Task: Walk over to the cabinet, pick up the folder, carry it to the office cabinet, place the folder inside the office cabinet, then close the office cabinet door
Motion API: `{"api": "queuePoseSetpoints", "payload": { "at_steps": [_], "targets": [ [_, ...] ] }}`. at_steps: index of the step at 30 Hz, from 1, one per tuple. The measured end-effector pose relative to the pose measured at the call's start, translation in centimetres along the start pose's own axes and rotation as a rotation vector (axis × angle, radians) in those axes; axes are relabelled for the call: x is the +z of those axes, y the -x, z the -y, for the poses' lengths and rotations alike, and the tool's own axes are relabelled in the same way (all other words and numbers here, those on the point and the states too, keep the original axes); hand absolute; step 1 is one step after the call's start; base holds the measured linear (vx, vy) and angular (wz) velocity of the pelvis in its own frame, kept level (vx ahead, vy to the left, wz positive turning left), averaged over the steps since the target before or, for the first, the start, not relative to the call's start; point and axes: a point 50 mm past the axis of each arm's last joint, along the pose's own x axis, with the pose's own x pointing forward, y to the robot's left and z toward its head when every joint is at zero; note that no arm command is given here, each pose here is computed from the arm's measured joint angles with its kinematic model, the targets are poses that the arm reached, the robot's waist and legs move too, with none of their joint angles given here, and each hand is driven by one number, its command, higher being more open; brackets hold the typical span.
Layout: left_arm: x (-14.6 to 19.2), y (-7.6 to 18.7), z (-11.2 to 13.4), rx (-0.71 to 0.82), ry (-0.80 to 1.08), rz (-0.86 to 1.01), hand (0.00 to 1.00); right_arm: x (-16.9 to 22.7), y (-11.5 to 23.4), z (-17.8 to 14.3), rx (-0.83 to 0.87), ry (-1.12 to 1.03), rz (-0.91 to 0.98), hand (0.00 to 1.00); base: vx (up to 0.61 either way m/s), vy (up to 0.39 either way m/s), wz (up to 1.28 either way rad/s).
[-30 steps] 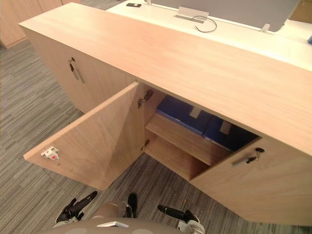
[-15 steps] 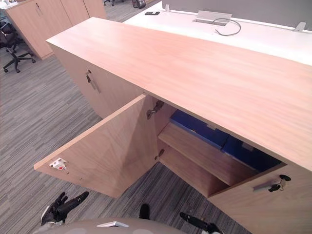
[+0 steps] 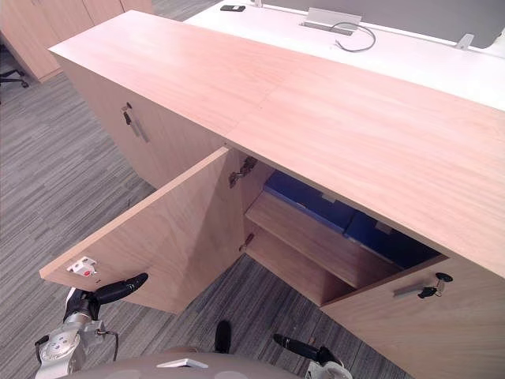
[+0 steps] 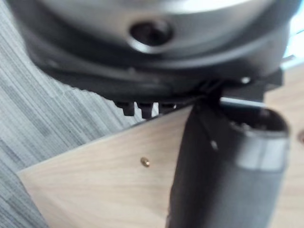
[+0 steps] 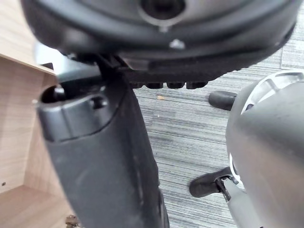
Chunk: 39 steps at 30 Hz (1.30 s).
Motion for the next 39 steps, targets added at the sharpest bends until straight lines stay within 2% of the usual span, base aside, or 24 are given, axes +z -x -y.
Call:
{"api": "queuePoseSetpoints", "payload": {
  "at_steps": [9,13,17,26,29,31,34,37,39],
  "targets": [
    [1.4,0.3,1.5,-0.078,-0.058,0.061,1.00,2.3,-0.3,-2.3,0.061,0.232,0.044,1.00,0.05,-0.043,0.09],
    [1.2,0.7,0.8,-0.066,-0.080,0.055,1.00,3.6,-0.4,-4.3,0.101,0.247,0.083,1.00,0.03,-0.016,-0.23],
    [0.8,1.3,0.9,-0.077,-0.087,0.045,1.00,3.8,-0.4,-4.7,0.107,0.254,0.089,1.00,-0.01,-0.008,-0.13],
    [-0.1,1.9,4.4,-0.225,-0.084,0.019,1.00,0.1,-0.1,-3.1,0.067,0.201,0.002,1.00,-0.12,0.016,-0.01],
    [-0.4,2.4,5.4,-0.240,-0.043,0.014,1.00,0.5,0.0,-3.1,0.073,0.231,0.033,1.00,-0.18,0.066,-0.36],
    [0.5,2.8,5.7,-0.248,-0.038,0.048,1.00,0.0,0.1,-4.0,0.110,0.283,0.029,1.00,-0.12,0.103,-0.36],
    [0.7,3.2,7.1,-0.321,-0.026,0.056,1.00,1.0,0.1,-3.3,0.098,0.321,0.062,1.00,-0.14,0.173,-0.42],
    [2.2,2.8,7.5,-0.337,-0.041,0.110,1.00,-0.3,0.3,-4.9,0.142,0.344,0.046,1.00,-0.15,0.233,0.13],
    [2.7,3.0,8.4,-0.362,-0.021,0.129,1.00,0.1,0.3,-3.9,0.119,0.333,0.063,1.00,-0.07,0.228,-0.08]
  ]
}}
